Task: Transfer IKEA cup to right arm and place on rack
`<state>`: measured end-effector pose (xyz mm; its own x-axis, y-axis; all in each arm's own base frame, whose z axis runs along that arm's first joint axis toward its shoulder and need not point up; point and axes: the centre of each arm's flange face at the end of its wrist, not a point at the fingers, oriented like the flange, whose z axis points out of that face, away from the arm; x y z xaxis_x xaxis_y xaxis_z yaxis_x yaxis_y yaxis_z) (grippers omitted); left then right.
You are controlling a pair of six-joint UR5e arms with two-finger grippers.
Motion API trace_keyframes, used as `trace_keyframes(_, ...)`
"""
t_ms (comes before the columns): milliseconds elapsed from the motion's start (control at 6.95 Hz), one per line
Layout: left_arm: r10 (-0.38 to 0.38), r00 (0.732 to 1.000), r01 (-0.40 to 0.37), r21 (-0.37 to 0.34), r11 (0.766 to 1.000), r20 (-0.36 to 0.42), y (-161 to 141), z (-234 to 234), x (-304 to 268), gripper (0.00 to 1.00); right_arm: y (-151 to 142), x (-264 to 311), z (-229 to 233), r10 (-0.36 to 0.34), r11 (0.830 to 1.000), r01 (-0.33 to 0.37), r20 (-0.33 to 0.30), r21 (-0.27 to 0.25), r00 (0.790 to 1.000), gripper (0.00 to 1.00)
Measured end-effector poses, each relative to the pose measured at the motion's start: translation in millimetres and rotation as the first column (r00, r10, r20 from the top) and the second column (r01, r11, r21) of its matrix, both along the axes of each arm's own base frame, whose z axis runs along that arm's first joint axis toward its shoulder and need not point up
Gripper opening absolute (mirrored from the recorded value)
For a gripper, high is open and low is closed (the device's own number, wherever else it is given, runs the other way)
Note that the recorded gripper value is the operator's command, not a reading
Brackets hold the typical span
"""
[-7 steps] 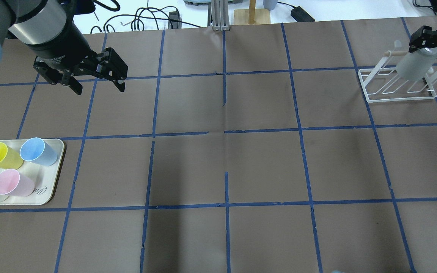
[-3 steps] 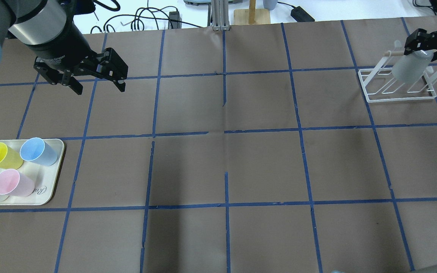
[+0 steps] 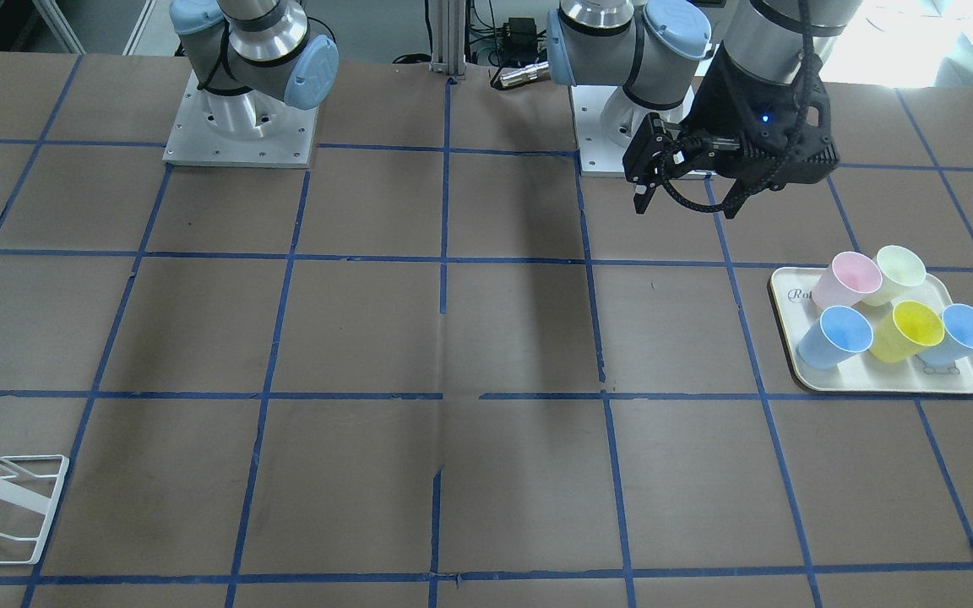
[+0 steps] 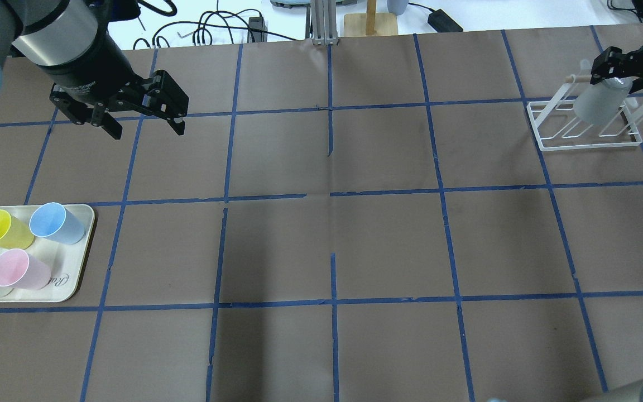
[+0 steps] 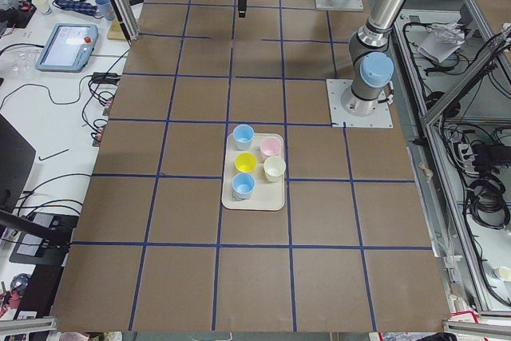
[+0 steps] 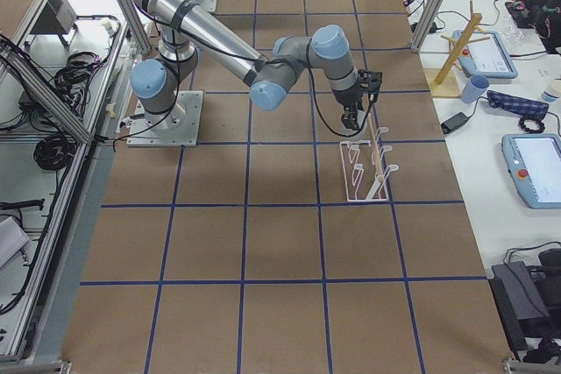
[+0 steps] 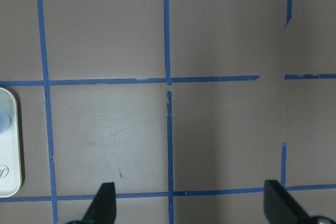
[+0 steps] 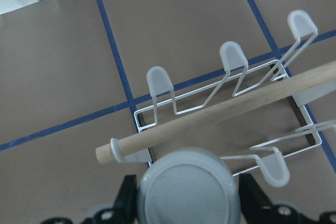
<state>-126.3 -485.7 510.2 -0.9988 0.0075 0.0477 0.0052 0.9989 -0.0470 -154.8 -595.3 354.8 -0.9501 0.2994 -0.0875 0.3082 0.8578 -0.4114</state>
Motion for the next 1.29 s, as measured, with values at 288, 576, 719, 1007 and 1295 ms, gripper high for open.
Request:
trace_keyframes(288,0.002,1.0,-0.002,-0.001,1.0,0.0,-0.1,-0.1,0.0,1.0,-2.0,-1.1,-9.3,-0.002,1.0,0.002,0.004,0.006,1.0,0.25)
trace_keyframes(576,0.01,1.0,-0.01,-0.004,1.0,0.008,0.6,1.3,0.9,1.0,-3.1,-1.7,-19.1,-0.003,1.0,0.003,0.012,0.02,1.0,0.27)
trace_keyframes(719,0.013,1.0,-0.013,-0.009,1.0,0.011,1.5,3.1,1.1,1.0,-4.2,-2.3,-24.3,-0.004,1.0,0.004,0.017,0.027,1.0,0.33)
trace_keyframes(1007,0.014,1.0,-0.014,-0.016,1.0,0.014,0.3,6.5,1.4,1.0,-7.1,-3.9,-31.5,-0.005,0.999,0.004,0.021,0.036,1.0,0.86)
trace_keyframes(1295,0.014,1.0,-0.014,-0.011,1.0,0.012,0.7,3.6,1.2,1.0,-9.0,-4.9,-30.5,-0.006,0.999,0.006,0.02,0.032,1.0,1.0)
